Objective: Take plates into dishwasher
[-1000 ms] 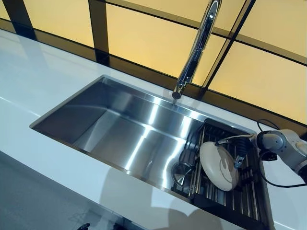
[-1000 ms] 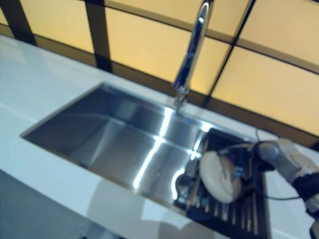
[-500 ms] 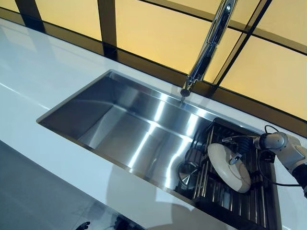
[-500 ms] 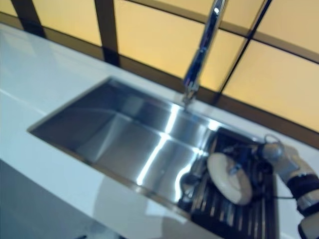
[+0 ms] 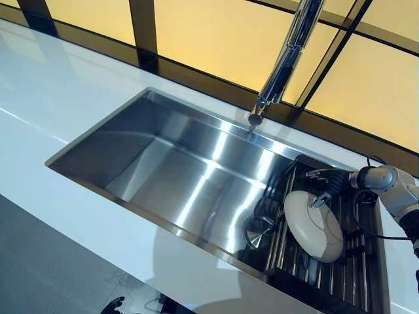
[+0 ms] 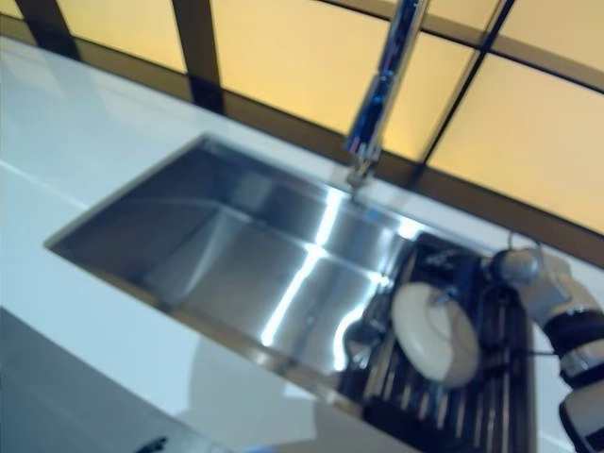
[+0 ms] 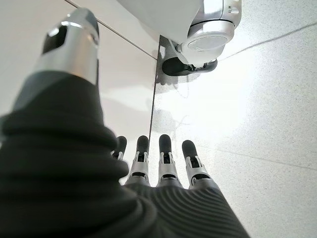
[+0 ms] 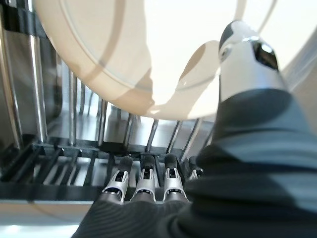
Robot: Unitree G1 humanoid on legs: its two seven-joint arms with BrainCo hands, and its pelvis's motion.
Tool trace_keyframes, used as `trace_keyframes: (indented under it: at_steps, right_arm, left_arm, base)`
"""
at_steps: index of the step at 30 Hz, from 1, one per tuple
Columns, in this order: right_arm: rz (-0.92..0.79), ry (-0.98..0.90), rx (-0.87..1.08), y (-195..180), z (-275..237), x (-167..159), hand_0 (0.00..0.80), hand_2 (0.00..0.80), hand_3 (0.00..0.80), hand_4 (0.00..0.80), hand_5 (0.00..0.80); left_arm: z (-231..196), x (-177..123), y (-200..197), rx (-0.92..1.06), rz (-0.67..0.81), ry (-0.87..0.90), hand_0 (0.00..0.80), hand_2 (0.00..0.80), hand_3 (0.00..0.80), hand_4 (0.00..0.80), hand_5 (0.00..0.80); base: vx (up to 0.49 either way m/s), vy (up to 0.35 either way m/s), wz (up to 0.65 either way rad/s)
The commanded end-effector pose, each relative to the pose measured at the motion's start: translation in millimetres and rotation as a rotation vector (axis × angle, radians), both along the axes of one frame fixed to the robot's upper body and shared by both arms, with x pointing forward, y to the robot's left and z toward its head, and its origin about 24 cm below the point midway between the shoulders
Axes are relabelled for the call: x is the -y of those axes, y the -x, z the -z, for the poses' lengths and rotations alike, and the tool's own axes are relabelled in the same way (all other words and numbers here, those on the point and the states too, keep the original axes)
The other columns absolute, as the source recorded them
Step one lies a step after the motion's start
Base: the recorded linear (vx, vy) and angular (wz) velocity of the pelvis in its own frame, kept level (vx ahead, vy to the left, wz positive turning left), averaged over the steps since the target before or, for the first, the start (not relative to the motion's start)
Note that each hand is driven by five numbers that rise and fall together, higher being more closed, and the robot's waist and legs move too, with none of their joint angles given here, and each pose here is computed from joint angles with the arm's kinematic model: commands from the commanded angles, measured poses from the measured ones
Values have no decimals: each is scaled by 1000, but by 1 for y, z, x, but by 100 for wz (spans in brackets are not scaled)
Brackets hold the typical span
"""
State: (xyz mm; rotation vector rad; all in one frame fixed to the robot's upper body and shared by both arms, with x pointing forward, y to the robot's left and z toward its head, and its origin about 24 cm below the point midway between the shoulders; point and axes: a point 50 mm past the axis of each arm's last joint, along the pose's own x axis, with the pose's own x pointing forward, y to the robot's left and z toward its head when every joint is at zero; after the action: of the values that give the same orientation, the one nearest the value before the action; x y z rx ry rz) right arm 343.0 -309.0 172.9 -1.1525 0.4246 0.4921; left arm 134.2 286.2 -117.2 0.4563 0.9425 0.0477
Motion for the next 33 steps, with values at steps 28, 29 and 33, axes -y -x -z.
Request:
trace_keyframes:
  at_steps: [28, 29, 33]
  right_arm:
    - [-53, 47, -46, -9, -33, -9, 0, 0, 0, 0, 0]
    - [-58, 52, -52, -10, -35, -11, 0, 0, 0, 0, 0]
    - [-75, 75, -94, -14, -39, -16, 0, 0, 0, 0, 0]
  left_arm:
    - [-14, -8, -23, 39, 73, -43, 0, 0, 0, 0, 0]
    - [-15, -8, -24, 43, 75, -44, 0, 0, 0, 0, 0]
    - [-17, -9, -27, 56, 82, -48, 0, 0, 0, 0, 0]
  base:
    - [-7, -12, 0]
    - [-26, -36, 3]
    - [-20, -35, 1]
